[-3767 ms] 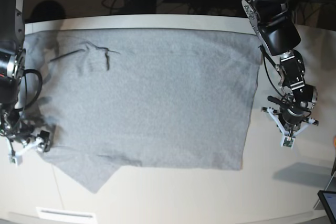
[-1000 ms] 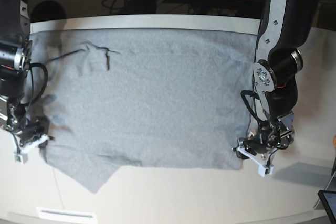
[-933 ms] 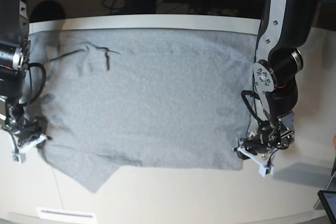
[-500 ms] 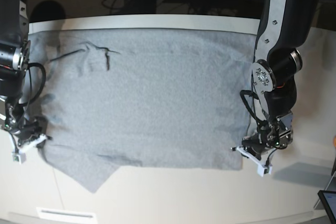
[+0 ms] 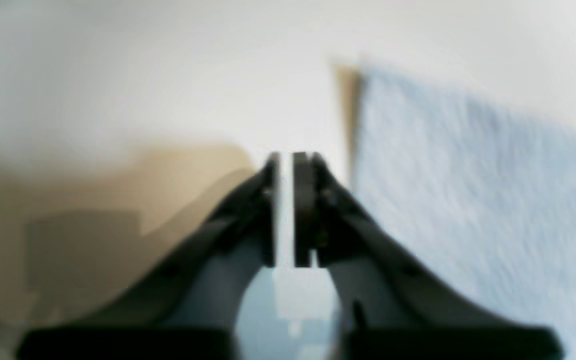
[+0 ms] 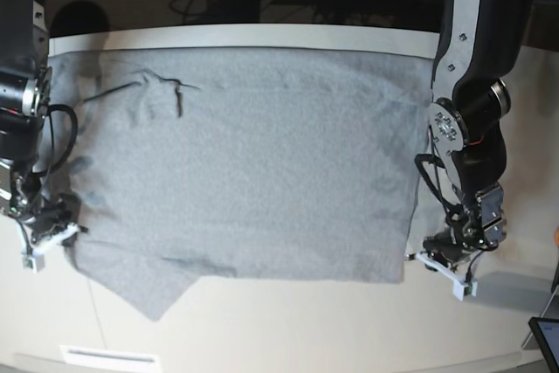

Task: Fold the T-shirt properly
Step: 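Close both grippers on the hem corners of the grey shirt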

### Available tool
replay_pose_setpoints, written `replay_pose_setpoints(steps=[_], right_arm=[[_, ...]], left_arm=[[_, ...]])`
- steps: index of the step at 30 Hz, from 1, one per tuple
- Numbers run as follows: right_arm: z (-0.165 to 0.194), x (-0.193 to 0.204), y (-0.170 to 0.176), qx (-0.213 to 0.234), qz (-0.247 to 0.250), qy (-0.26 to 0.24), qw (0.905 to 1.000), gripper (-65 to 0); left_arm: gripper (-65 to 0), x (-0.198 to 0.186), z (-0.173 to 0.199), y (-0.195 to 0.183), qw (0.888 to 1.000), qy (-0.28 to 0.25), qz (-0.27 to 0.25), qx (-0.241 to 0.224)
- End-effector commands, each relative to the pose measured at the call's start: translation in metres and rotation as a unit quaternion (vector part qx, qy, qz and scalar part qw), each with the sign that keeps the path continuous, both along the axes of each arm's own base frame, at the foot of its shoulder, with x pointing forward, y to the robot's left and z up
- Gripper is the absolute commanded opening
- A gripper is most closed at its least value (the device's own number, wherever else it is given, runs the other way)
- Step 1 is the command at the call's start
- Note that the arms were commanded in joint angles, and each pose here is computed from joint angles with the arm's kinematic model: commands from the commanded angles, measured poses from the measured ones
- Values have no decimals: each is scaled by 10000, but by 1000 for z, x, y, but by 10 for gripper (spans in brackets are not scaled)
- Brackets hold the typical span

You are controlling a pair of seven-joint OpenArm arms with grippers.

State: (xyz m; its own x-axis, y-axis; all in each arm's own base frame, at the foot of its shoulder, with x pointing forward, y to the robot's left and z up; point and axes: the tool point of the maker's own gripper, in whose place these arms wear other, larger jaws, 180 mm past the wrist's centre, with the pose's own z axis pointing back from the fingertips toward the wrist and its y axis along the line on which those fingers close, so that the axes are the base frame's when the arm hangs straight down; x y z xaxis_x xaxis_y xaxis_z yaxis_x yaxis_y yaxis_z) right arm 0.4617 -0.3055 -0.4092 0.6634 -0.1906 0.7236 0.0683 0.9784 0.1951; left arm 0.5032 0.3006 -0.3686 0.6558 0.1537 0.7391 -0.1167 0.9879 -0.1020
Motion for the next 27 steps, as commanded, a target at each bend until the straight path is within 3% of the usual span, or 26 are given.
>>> replay_pose_setpoints(steps=[1, 4, 7, 10, 16, 27], right_arm=[[26, 16, -10, -50, -52, -363, 9993, -647], [25, 16, -10, -50, -52, -356, 9993, -647], [25, 16, -10, -50, -52, -356, 9993, -647], [26, 15, -12, -62, -62, -356, 9993, -647], [25, 15, -13, -67, -65, -340, 9994, -647], [25, 15, -13, -67, -65, -340, 9994, -647]], left_arm=[[-499, 16, 24, 3, 9995, -301, 57, 28], [-351, 14, 24, 9, 9995, -291, 118, 34], [-272, 14, 23, 9, 9995, -287, 122, 25], [-267, 12, 16, 2, 9998, -177, 85, -91], [-267, 5, 5, 4, 9947, -93, 452, -918], [-269, 3, 0, -26, 9929, 56, -58, -1183]])
